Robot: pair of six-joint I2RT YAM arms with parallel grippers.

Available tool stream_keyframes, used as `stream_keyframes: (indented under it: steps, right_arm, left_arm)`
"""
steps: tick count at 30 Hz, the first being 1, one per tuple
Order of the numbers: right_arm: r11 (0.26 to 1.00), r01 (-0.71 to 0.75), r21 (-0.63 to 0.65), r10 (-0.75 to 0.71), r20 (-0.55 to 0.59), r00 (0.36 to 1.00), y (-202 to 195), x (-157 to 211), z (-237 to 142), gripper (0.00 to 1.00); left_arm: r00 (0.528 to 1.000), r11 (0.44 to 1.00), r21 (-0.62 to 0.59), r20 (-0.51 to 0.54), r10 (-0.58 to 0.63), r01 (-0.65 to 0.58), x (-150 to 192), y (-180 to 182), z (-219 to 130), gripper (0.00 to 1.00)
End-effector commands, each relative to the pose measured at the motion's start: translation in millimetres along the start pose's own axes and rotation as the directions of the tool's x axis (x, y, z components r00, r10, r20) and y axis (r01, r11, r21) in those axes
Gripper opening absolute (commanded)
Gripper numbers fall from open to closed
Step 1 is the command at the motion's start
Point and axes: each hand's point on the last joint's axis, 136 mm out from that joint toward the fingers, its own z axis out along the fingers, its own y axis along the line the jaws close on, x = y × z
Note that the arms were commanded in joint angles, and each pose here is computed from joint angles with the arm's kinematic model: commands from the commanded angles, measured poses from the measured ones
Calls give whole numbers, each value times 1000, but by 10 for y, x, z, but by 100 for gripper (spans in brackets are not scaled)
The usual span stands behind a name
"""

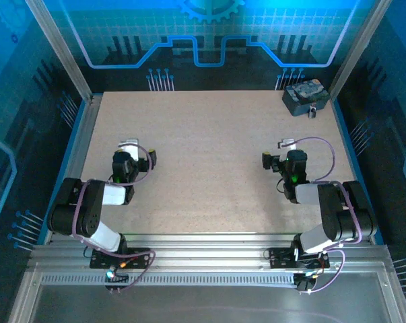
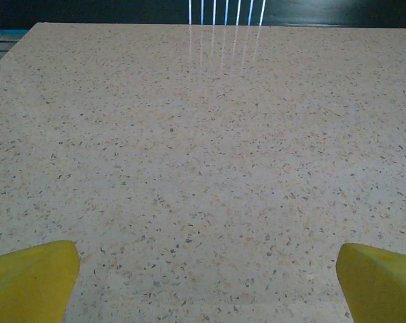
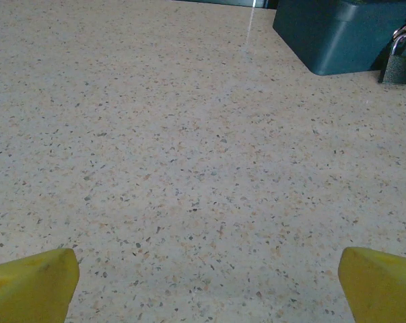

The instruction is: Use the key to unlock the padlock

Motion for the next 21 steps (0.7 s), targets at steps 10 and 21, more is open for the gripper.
stream_keyframes:
  steps: [10,21]
  right_arm:
    - [1000,7,-5,-7,53,999,18,-172,19,100]
    - [1000,5,-7,-5,50,999,13,-164,20,100]
  left_arm:
    - [999,999,25,20,-27,26,-97,-19,28,99]
    - [999,999,32,16,-31,30,-92,-19,31,99]
